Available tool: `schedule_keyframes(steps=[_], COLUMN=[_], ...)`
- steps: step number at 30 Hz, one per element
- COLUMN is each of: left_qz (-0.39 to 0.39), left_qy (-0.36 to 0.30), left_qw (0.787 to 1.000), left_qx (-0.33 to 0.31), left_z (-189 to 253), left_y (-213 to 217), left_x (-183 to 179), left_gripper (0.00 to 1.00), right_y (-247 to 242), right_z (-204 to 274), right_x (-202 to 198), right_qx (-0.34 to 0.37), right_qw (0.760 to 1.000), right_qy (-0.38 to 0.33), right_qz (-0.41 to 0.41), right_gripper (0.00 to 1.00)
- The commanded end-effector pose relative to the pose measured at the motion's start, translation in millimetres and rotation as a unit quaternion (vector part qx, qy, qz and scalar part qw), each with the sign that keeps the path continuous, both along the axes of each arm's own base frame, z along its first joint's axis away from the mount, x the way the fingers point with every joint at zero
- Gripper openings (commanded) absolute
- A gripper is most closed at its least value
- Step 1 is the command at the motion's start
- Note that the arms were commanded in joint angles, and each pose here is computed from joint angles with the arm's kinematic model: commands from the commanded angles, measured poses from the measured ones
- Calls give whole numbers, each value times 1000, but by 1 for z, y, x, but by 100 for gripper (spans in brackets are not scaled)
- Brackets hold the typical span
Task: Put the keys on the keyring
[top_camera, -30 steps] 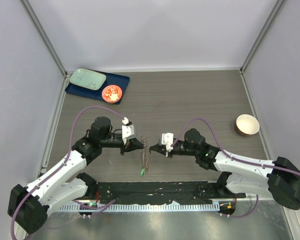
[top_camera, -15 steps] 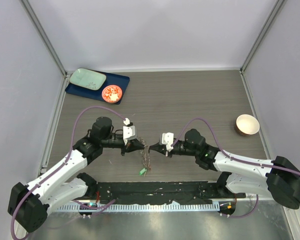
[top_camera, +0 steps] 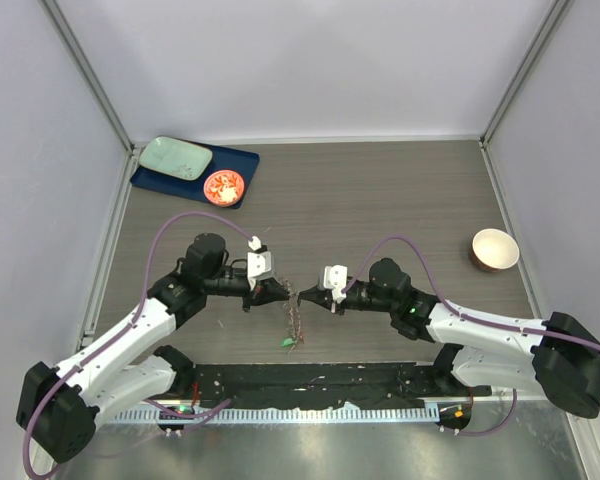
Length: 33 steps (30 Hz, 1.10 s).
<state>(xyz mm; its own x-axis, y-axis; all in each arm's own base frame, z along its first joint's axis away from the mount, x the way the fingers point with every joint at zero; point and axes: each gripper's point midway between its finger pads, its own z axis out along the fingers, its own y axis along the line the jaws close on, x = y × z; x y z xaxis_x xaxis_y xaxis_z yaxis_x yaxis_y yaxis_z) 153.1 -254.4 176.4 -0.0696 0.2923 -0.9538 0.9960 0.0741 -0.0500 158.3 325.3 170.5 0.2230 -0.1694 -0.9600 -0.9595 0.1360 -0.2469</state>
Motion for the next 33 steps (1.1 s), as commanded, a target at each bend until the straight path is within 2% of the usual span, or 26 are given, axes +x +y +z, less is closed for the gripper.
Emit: schedule_keyframes(steps=[1,33], left_qz=[-22,-16], left_qy=[-34,-42], left_qw=[999,999], left_qx=[-28,-14], left_z=[20,17], left_y=[-8,-5], left_x=[0,2], left_gripper=[0,0], right_y=[5,2], right_z=[14,14], right_x=[1,-3], right_qx=[26,23], right_qw=[999,999], right_qy=[-18,-25], right_qz=[2,8], right_gripper=[1,1])
